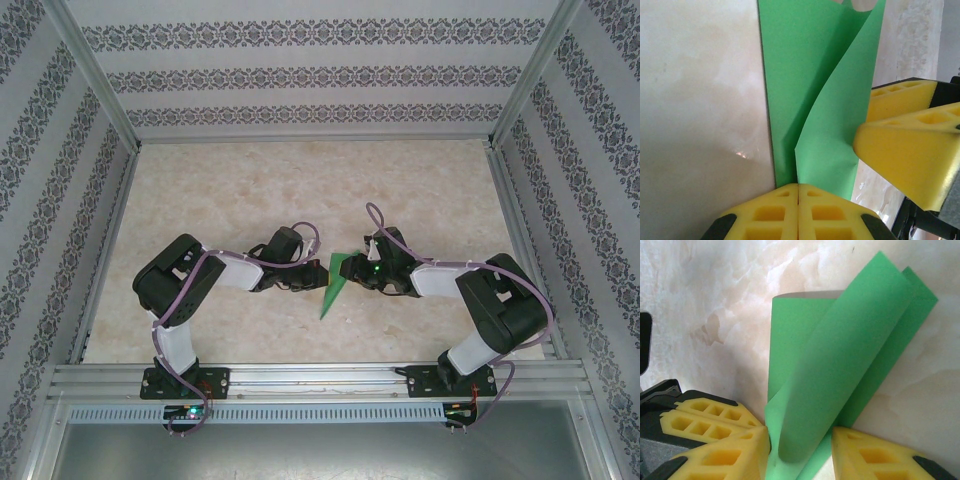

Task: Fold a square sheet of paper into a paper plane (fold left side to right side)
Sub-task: Fold the wing for the fifth time at the center of the table.

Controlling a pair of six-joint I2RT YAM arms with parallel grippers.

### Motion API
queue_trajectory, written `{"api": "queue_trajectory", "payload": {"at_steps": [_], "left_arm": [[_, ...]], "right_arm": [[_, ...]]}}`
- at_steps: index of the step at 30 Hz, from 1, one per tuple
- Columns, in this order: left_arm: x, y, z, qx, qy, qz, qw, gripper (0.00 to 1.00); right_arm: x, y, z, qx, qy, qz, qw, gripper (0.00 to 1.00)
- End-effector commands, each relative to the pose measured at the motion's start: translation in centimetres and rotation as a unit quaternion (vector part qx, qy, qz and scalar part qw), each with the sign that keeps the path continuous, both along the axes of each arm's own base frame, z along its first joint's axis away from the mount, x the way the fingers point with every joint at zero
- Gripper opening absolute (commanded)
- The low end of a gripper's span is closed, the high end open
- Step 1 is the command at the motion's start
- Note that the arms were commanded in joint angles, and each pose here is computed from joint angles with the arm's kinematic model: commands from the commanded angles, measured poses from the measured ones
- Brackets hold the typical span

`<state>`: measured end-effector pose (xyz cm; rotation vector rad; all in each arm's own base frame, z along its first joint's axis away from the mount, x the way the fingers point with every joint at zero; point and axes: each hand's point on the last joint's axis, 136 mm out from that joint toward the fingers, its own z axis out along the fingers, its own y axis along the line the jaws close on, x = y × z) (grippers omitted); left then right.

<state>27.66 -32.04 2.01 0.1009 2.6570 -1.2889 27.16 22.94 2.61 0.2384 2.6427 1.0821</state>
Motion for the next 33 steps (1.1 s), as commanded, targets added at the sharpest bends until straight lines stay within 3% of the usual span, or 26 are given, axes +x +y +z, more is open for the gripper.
{"api": "queue_trajectory", "payload": {"at_steps": [1,14,33], "left_arm": [[-1.1,1.7,-5.4,0.087,0.023,0.009,0.996,0.06],[-0.9,1.3,-5.4,0.082,0.019,0.004,0.996,0.06],[0.1,-0.2,1.6,0.019,-0.079,-0.019,0.997,0.05]], "right_arm": [[-1.0,-0.8,-1.2,-0.022,0.010,-0.006,1.000,0.38],[-1.1,-1.3,-1.2,-0.023,0.011,-0.005,1.000,0.40],[0.2,0.4,-1.6,-0.023,0.000,0.031,0.999,0.37]]}}
